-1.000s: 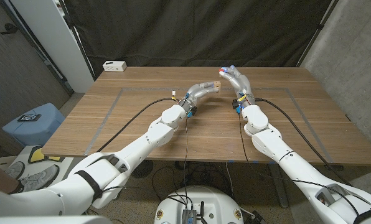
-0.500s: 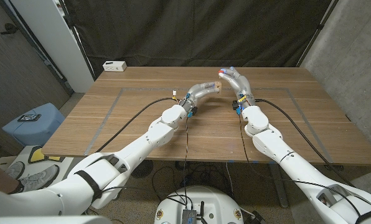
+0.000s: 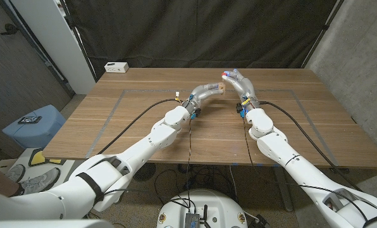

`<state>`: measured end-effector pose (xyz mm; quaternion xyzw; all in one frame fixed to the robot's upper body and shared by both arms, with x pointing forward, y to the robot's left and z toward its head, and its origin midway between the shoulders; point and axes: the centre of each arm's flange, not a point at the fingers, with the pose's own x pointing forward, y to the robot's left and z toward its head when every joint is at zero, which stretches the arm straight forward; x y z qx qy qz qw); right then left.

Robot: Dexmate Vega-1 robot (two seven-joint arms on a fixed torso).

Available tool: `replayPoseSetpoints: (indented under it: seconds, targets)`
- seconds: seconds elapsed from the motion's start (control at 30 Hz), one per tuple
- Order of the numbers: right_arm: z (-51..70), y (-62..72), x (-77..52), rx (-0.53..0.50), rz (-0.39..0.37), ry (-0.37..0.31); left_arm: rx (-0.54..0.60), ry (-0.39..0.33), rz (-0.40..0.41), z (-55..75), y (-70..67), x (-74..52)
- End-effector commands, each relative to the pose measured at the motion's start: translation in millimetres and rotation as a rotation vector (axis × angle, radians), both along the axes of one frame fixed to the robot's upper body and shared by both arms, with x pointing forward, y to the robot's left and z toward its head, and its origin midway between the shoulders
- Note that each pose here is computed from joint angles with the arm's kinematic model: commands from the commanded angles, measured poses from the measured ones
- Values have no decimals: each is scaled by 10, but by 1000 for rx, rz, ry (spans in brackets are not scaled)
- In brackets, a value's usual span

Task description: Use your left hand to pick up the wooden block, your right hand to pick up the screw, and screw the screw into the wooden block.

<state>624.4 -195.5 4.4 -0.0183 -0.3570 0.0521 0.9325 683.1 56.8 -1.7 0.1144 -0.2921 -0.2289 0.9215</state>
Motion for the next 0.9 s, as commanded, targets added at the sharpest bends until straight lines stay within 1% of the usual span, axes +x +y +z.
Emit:
replayPoseSetpoints:
  seconds: [0.03, 0.9]
  targets:
    - [-39, 3, -19, -1, 3, 8, 1, -2, 0, -12, 1, -14]
    - [-77, 30, -65, -6, 10, 6, -3, -7, 0, -40, -2, -69]
